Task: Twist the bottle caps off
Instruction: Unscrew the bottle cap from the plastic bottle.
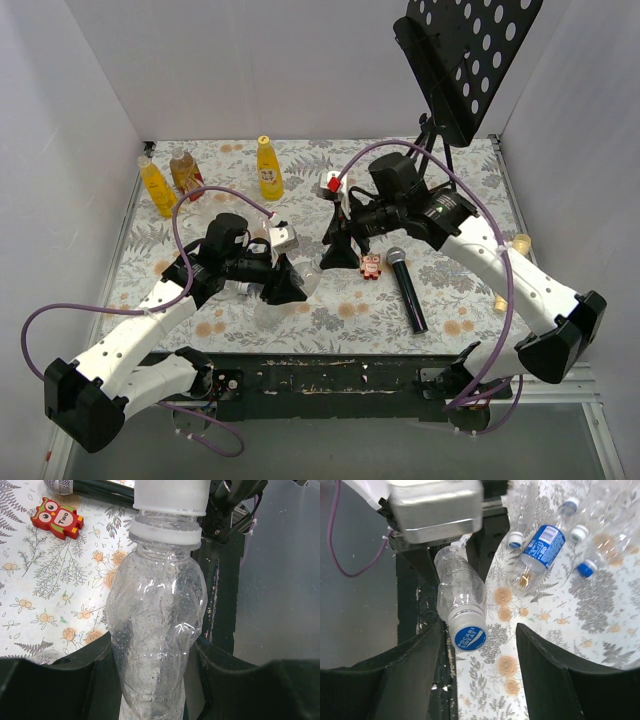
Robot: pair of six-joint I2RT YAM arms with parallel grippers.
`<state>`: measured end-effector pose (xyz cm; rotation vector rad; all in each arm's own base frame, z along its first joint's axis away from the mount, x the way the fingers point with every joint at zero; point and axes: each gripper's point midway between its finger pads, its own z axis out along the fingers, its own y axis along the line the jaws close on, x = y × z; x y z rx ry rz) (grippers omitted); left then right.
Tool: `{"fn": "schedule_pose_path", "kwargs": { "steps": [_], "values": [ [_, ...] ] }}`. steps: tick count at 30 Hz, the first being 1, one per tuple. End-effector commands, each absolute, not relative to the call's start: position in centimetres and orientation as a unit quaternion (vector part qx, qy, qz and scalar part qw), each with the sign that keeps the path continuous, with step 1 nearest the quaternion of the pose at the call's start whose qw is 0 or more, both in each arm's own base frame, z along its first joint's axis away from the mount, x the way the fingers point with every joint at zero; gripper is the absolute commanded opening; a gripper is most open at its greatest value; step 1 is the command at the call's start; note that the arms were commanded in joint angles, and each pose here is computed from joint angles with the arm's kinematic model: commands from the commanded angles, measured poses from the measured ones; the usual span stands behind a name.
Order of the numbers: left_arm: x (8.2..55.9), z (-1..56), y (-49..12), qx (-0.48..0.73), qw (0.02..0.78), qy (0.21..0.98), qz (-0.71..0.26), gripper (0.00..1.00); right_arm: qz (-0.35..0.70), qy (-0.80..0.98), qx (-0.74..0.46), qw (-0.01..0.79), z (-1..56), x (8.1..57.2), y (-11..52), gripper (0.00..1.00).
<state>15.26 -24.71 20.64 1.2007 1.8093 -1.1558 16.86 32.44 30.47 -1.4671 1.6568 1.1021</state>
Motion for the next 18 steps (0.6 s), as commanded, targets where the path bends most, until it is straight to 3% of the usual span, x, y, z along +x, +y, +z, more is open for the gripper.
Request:
{"fn": "schedule_pose_path", "kwargs": {
  "steps": [1, 3, 10, 15, 18],
  "values": [
    [15.2, 21.1, -24.7, 0.463, 0.343, 0.684, -0.447, 0.0, 0.444, 0.669, -0.518, 0.294, 30.0, 17.1, 33.3, 0.67],
    [15.2, 21.2, -24.7, 0.463, 0.344, 0.683, -0.447, 0.0, 0.448, 0.668, -0.522, 0.283, 29.8, 16.9, 33.3, 0.62],
    [15.2, 20.8, -24.5, 0.463, 0.345, 0.686, -0.442, 0.0, 0.472, 0.633, -0.56, 0.251, 30.5, 15.3, 33.3, 0.01],
    [15.0, 21.1, -24.4, 0.467, 0.348, 0.683, -0.441, 0.0, 0.479, 0.457, -0.707, 0.25, 33.2, 11.6, 31.2, 0.01],
    [14.7, 21.4, -24.5, 0.473, 0.345, 0.676, -0.448, 0.0, 0.36, 0.297, -0.82, 0.331, 31.5, 12.7, 30.4, 0.01]
  ]
}}
